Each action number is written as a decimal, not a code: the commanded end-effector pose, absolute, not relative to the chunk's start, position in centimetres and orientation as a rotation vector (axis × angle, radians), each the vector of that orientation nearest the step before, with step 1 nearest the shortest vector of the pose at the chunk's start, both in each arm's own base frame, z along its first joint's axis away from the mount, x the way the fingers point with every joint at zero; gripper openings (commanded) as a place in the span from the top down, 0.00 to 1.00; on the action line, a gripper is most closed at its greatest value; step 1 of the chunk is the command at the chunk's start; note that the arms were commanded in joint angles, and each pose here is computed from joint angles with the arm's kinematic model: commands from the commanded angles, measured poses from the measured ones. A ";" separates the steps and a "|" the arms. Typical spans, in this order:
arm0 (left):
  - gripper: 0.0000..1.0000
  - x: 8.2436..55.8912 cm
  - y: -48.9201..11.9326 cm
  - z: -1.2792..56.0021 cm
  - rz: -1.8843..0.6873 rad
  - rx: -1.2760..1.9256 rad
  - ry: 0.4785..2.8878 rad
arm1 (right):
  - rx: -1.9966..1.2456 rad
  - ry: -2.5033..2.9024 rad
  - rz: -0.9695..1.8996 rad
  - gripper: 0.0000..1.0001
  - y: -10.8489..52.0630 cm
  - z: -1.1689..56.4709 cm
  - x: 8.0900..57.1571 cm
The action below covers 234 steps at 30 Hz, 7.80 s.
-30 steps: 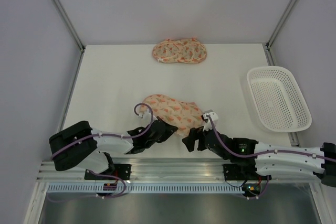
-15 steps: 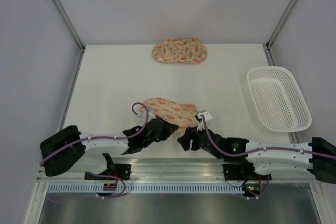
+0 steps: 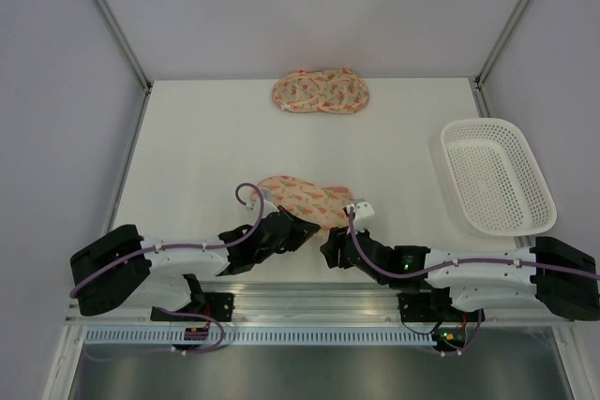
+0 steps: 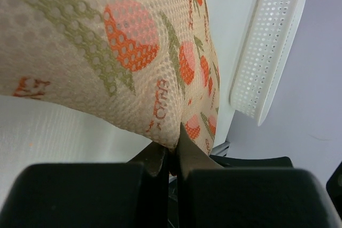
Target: Unzip the laundry bag and remove the bra
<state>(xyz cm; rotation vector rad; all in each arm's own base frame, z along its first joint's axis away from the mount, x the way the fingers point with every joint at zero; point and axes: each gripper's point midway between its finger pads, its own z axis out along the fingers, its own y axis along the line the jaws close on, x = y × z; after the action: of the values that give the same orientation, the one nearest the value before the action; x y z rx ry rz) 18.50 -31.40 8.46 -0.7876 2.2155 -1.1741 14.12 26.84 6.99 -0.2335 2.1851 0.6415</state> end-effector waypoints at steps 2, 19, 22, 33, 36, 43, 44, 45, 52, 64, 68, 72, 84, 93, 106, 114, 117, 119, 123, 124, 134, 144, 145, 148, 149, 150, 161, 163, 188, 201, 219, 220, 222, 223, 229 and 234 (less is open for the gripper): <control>0.98 18.6 -32.3 10.3 -1.258 -0.816 2.184 | -0.150 2.088 0.648 0.38 27.7 10.1 15.9; 0.98 18.2 -29.7 8.4 -1.158 -0.799 2.185 | -0.201 2.171 0.503 1.00 24.4 9.0 15.1; 0.98 18.2 -27.9 8.0 -1.070 -0.750 2.183 | -0.240 2.220 0.450 1.00 23.0 8.9 14.4; 0.98 16.7 -25.5 12.6 -1.146 -0.280 2.017 | -0.207 2.294 0.164 1.00 18.8 8.1 14.6; 0.98 15.8 -25.6 14.1 -1.129 -0.073 2.004 | -0.167 2.283 0.154 1.00 18.8 8.8 15.1; 0.98 14.3 -27.6 16.8 -1.151 0.398 1.943 | -0.128 2.248 0.117 0.99 17.8 10.0 15.7; 0.98 14.4 -28.0 17.1 -1.158 0.427 1.928 | -0.124 2.247 0.119 1.00 17.8 10.0 15.7; 0.98 14.7 -28.9 18.6 -1.188 0.451 1.866 | -0.120 2.242 0.125 1.00 17.7 10.2 15.7; 0.98 20.0 -32.3 16.0 -1.086 0.521 1.900 | -0.087 2.212 0.149 0.99 17.6 11.0 16.0; 0.12 25.7 -27.5 8.5 -0.701 -0.063 2.264 | -0.219 2.297 0.272 1.00 21.7 7.9 14.9; 0.12 22.4 -25.4 7.6 -0.741 -0.268 2.371 | -0.296 2.308 0.503 1.00 25.9 7.7 13.8; 0.12 19.6 -26.0 8.1 -0.996 -0.476 2.369 | -0.349 2.291 0.710 1.00 29.2 7.6 13.0; 0.13 16.7 -28.1 7.4 -1.341 -0.727 2.359 | -0.405 2.202 1.037 1.00 33.9 8.5 12.6; 0.64 18.2 -28.8 6.9 -1.332 -0.810 2.274 | -0.447 2.220 1.054 0.99 34.0 7.7 12.0; 0.98 18.7 -24.2 5.8 -1.131 -0.798 2.221 | -0.463 2.508 0.359 1.00 24.9 2.5 13.1; 0.98 19.2 -22.5 8.2 -1.092 -0.550 2.175 | -0.255 2.515 0.128 0.99 19.8 2.4 16.8; 0.98 20.0 -23.1 9.3 -1.066 -0.401 2.184 | -0.251 2.483 0.135 1.00 20.1 3.0 17.7; 0.98 21.1 -23.8 9.0 -1.034 -0.296 2.202 | -0.280 2.479 0.155 1.00 20.5 3.1 17.7; 0.98 25.0 -26.9 9.3 -1.044 -0.170 2.234 | -0.302 2.471 0.232 1.00 21.8 3.3 17.6; 0.94 25.7 -27.3 7.0 -0.998 -0.149 2.300 | -0.302 2.473 0.233 0.99 21.8 3.2 17.6; 0.23 27.7 -23.4 5.0 -0.786 -0.508 2.325 | -0.347 2.451 0.462 0.99 25.1 3.6 16.9; 0.20 21.2 -23.8 6.9 -1.070 -0.685 2.270 | -0.561 2.300 0.969 1.00 32.3 7.0 14.7; 0.20 21.1 -24.5 7.8 -1.115 -0.675 2.221 | -0.568 2.294 0.985 0.99 32.6 7.1 14.7; 0.20 20.8 -24.8 7.2 -1.132 -0.697 2.214 | -0.574 2.275 1.046 1.00 33.8 7.5 14.6; 0.20 20.9 -25.1 7.5 -1.148 -0.697 2.211 | -0.577 2.272 1.066 1.00 34.1 7.6 14.5; 0.21 20.9 -25.4 7.4 -1.155 -0.703 2.220 | -0.573 2.276 1.077 0.99 34.3 7.5 14.4; 0.78 21.4 -26.2 7.8 -1.200 -0.749 2.162 | -0.600 2.288 1.131 1.00 34.9 7.3 13.7; 0.98 21.5 -25.8 7.6 -1.178 -0.756 2.157 | -0.591 2.295 1.087 0.99 34.4 7.1 14.1; 0.98 30.7 -19.6 10.9 -0.837 -0.472 2.084 | -0.244 2.464 0.151 1.00 18.8 4.1 17.8; 0.22 29.1 -20.1 9.3 -0.859 -0.628 2.198 | -0.398 2.415 0.580 1.00 25.5 5.8 16.7; 0.23 21.7 -27.2 9.5 -1.229 -0.698 2.218 | -0.728 2.265 1.184 1.00 35.5 8.9 13.5; 0.24 21.7 -27.4 8.9 -1.214 -0.702 2.237 | -0.726 2.265 1.186 0.99 35.5 9.0 13.5; 0.31 21.7 -28.1 8.8 -1.231 -0.687 2.243 | -0.726 2.263 1.186 1.00 35.4 8.9 13.4; 0.35 21.7 -28.2 8.6 -1.233 -0.684 2.248 | -0.722 2.264 1.182 1.00 35.4 8.9 13.5; 0.93 21.8 -28.0 7.8 -1.230 -0.697 2.235 | -0.709 2.305 1.117 1.00 33.9 7.9 13.2; 0.98 22.7 -25.9 8.2 -1.144 -0.703 2.194 | -0.695 2.468 0.854 1.00 29.8 4.5 12.7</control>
<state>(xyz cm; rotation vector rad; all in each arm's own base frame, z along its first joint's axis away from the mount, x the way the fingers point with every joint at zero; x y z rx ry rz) 20.85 -27.01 6.15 -0.6820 2.3113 -1.1527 13.45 32.82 6.46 -0.6817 2.3712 1.0267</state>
